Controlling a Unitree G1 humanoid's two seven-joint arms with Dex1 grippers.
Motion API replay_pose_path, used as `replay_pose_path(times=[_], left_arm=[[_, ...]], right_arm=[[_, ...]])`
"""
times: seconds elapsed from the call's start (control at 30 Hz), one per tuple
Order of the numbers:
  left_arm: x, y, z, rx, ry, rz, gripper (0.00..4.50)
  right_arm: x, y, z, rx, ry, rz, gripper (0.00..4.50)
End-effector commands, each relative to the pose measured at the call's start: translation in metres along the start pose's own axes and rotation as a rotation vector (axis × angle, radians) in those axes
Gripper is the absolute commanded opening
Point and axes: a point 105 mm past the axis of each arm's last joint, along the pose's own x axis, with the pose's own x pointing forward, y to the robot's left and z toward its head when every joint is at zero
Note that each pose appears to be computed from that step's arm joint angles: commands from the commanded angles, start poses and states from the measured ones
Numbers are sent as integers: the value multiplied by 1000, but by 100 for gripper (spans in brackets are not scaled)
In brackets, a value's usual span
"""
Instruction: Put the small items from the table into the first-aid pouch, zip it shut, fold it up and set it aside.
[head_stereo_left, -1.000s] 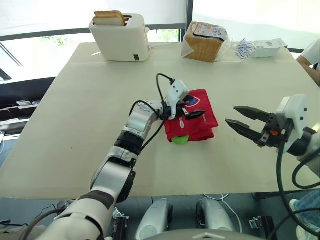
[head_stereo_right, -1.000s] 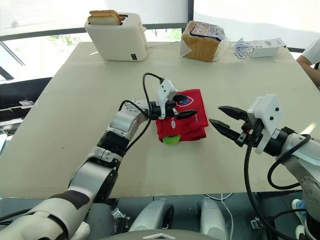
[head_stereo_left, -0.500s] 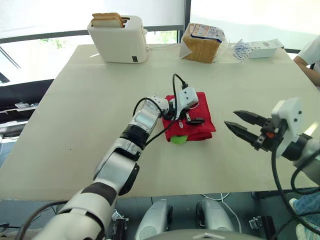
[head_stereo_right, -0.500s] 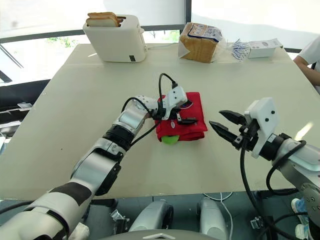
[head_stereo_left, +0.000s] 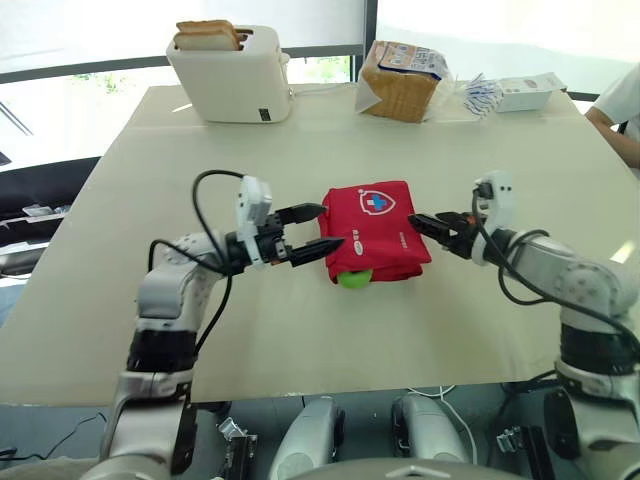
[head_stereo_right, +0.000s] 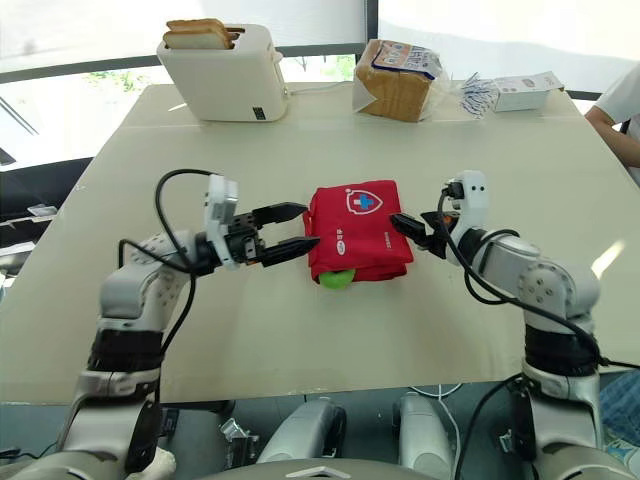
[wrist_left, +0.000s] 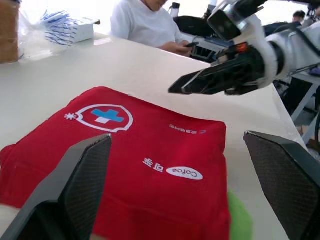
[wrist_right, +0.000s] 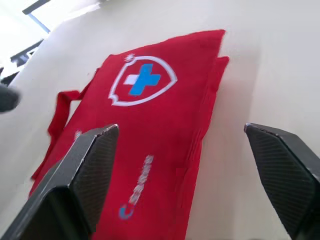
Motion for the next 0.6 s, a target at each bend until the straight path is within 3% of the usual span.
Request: replay_pose_path(times=[0.03,0.23,0.37,0.6], left_arm=[[-23,-9,14,45,-16,13,450],[-29,-20,13,41,0,-13,450],[-28,-27,11,42,16,-47,450],[-15,-32,10,41,23,-167,450]], right_arm=[[20,1,-13,85,46,41,438],[29,17,-50,185,165,189,438],[29,26,-56,213,186,270,438],[21,13,-36,221,136,287,130]])
